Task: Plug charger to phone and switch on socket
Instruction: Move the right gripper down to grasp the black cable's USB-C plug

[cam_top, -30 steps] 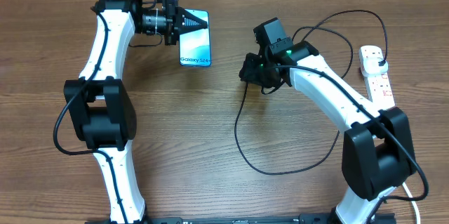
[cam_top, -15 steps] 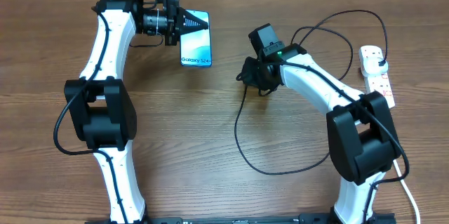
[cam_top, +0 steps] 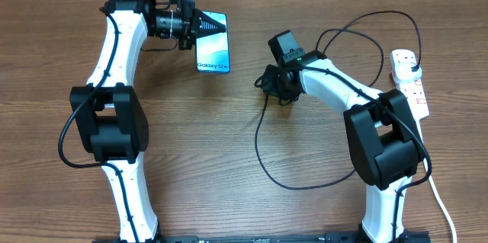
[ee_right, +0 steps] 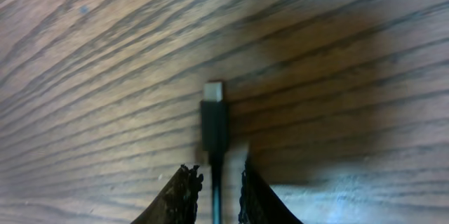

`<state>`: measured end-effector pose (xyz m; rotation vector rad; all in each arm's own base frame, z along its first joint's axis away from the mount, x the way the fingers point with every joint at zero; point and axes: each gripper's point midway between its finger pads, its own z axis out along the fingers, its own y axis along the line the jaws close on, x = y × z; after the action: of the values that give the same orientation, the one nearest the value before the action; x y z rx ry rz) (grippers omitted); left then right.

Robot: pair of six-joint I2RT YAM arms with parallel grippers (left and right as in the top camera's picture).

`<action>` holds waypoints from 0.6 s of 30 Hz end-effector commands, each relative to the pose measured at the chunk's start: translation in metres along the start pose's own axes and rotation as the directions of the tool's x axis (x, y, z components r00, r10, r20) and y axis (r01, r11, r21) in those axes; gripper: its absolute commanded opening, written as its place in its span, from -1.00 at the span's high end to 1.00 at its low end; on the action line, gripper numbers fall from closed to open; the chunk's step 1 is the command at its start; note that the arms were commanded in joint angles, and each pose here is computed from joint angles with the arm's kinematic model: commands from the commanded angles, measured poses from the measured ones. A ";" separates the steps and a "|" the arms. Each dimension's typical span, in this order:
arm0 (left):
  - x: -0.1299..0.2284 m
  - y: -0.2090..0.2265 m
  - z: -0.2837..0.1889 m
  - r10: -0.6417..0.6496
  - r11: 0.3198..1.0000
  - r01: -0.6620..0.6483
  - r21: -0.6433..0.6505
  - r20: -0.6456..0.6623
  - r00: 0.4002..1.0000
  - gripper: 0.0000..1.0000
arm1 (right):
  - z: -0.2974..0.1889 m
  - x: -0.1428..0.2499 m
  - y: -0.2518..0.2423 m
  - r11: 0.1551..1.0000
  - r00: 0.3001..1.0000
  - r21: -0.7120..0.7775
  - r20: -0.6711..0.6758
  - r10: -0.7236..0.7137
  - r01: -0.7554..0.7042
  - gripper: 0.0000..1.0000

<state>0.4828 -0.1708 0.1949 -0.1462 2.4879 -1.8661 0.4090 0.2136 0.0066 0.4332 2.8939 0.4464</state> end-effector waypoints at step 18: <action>0.003 -0.021 -0.005 0.039 0.999 -0.039 0.016 0.009 0.999 0.92 | 0.018 -0.001 0.001 0.997 0.997 -0.033 -0.040 0.070 -0.072 0.58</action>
<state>0.4834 -0.1702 0.1931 -0.1501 2.4956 -1.8509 0.4163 0.2196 0.0048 0.5117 2.8781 0.5352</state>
